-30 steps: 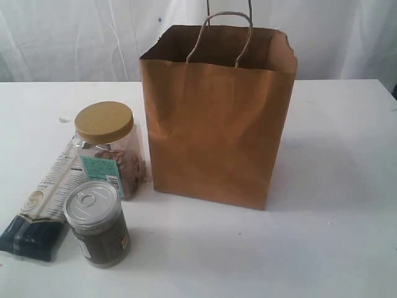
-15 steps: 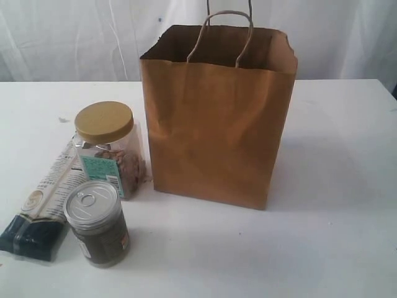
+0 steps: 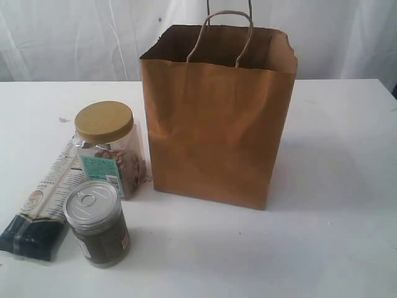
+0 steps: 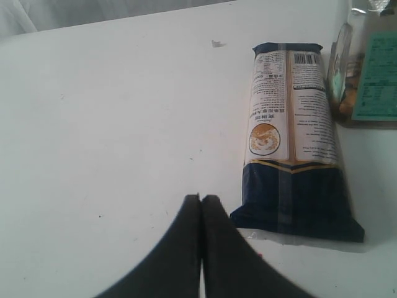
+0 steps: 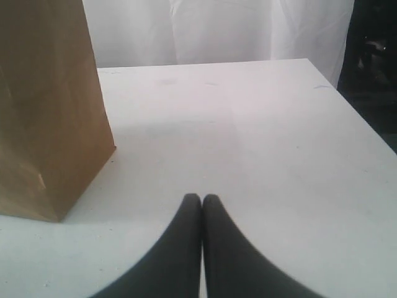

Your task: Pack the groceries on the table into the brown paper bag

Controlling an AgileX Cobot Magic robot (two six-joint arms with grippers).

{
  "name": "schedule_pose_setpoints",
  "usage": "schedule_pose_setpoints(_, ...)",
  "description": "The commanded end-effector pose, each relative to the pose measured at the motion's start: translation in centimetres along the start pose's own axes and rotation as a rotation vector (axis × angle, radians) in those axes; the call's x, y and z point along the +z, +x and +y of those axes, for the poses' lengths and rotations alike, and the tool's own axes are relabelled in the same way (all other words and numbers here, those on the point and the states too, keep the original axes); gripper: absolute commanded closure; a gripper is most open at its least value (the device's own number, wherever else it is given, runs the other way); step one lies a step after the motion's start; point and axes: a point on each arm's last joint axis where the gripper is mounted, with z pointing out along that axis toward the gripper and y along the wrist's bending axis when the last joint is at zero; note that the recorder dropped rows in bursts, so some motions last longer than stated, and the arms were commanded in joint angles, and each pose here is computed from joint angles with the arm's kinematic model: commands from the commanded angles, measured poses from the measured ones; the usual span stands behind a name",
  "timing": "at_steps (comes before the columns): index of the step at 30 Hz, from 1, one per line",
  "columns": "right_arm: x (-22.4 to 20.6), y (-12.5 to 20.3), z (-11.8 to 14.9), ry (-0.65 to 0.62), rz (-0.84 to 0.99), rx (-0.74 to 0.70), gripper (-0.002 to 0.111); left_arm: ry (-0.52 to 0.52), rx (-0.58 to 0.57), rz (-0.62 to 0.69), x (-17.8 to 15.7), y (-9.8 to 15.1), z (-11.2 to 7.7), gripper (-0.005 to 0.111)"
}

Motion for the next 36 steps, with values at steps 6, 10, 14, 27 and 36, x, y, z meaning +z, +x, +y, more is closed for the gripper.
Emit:
schedule_pose_setpoints(6, 0.0, -0.2, 0.0, 0.004, -0.015, -0.007, 0.108, -0.001, -0.006, -0.006, 0.0, 0.0, 0.0, 0.107)
schedule_pose_setpoints(10, 0.0, -0.2, 0.0, 0.004, -0.015, -0.007, 0.108, -0.001, -0.006, -0.006, 0.0, 0.0, 0.0, 0.107)
schedule_pose_setpoints(14, 0.0, -0.2, 0.0, 0.004, -0.015, -0.007, 0.108, -0.001, -0.006, -0.006, 0.0, 0.0, 0.0, 0.107)
schedule_pose_setpoints(27, 0.0, -0.2, 0.0, 0.004, -0.015, -0.007, 0.108, 0.159, -1.155, -0.546, -1.3, -4.4, 1.4, 0.107)
schedule_pose_setpoints(36, 0.0, -0.2, 0.0, 0.004, -0.015, -0.007, 0.108, -0.234, -1.241, -0.898, -3.2, -4.1, 5.5, 0.107)
